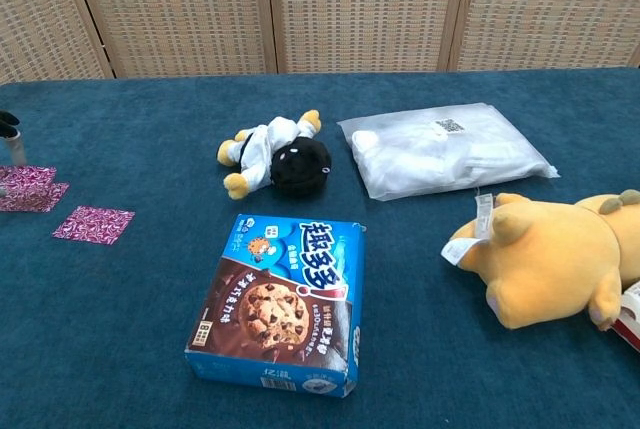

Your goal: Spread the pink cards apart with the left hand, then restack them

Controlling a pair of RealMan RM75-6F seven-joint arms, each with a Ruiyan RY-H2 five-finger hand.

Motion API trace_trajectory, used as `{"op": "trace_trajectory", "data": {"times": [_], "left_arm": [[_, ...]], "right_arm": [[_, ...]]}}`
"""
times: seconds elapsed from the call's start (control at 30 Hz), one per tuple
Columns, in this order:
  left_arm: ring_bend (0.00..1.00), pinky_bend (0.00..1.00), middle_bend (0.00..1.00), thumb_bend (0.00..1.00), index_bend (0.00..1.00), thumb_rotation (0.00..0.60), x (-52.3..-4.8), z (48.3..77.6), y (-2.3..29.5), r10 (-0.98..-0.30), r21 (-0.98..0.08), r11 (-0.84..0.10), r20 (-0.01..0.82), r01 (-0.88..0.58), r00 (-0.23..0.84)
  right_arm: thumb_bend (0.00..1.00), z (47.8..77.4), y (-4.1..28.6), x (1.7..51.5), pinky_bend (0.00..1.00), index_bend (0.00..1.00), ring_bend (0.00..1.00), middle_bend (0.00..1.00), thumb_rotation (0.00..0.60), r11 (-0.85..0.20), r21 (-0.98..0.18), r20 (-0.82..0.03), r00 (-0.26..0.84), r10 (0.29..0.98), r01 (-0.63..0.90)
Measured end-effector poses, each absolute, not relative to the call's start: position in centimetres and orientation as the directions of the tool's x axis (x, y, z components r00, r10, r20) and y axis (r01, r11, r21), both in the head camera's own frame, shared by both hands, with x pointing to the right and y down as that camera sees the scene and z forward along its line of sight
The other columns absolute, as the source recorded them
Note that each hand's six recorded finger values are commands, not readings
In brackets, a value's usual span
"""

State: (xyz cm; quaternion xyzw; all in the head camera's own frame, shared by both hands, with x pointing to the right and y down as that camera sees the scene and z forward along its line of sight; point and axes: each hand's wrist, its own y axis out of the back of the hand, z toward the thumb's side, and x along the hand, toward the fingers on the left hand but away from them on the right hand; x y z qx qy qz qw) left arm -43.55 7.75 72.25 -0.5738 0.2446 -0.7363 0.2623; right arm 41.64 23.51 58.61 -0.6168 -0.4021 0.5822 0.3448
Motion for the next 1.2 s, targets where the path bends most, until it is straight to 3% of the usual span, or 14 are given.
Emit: {"op": "trace_trajectory", "data": {"times": [0.8, 1.2], "left_arm": [[0.00, 0.00, 0.00, 0.25, 0.43, 0.600, -44.0, 73.1, 7.6, -0.664, -0.658, -0.745, 0.717, 0.110, -0.211], [0.00, 0.00, 0.00, 0.25, 0.37, 0.600, -44.1, 73.4, 7.4, -0.667, -0.660, -0.742, 0.712, 0.115, -0.219]], "right_arm": [[0.03, 58.8, 23.5, 41.8, 0.00, 0.00, 0.00, 0.00, 0.600, -0.439, -0.894, -0.441, -0.007, 0.897, 0.091], [0.03, 58.8, 23.5, 41.8, 0.00, 0.00, 0.00, 0.00, 0.600, -0.441, -0.893, -0.443, -0.008, 0.896, 0.089]]}}
